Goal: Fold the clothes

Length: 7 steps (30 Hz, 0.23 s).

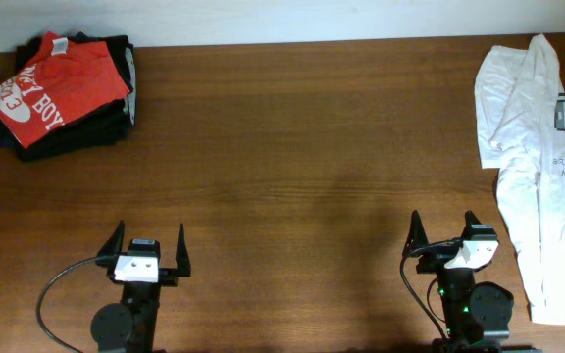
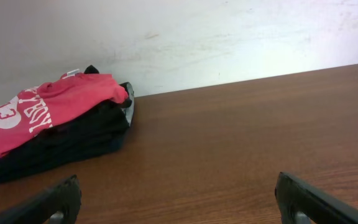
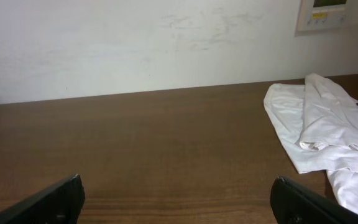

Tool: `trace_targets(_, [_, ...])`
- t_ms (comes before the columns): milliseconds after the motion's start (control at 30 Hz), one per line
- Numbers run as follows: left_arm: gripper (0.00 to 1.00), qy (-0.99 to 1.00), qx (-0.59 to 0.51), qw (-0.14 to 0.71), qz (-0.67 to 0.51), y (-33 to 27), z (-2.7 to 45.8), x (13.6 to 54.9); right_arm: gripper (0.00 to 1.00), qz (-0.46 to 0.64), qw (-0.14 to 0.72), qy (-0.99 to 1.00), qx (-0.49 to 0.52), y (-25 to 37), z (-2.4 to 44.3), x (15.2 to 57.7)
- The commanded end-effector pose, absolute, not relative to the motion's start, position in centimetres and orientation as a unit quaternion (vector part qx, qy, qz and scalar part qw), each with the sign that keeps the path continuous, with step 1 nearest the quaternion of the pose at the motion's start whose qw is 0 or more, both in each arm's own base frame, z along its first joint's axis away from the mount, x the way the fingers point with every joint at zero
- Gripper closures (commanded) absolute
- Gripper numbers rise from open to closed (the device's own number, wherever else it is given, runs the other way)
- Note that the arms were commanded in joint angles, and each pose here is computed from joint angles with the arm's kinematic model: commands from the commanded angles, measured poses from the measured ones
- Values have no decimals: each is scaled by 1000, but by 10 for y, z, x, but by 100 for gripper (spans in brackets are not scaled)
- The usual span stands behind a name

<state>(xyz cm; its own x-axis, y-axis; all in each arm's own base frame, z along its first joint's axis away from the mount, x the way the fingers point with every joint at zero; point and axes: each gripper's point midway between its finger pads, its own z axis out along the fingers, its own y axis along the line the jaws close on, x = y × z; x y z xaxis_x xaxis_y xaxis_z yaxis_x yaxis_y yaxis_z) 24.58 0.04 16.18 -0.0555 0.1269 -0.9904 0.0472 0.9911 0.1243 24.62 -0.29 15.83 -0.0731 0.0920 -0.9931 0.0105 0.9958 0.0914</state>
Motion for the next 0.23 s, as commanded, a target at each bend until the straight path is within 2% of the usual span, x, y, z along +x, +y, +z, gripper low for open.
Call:
trace_targets(0, [1, 727, 56, 683, 29, 2, 160, 246, 1, 34, 680, 732, 25, 1, 157, 246])
trace_targets(200, [1, 727, 56, 683, 29, 2, 160, 246, 1, 34, 680, 732, 25, 1, 157, 246])
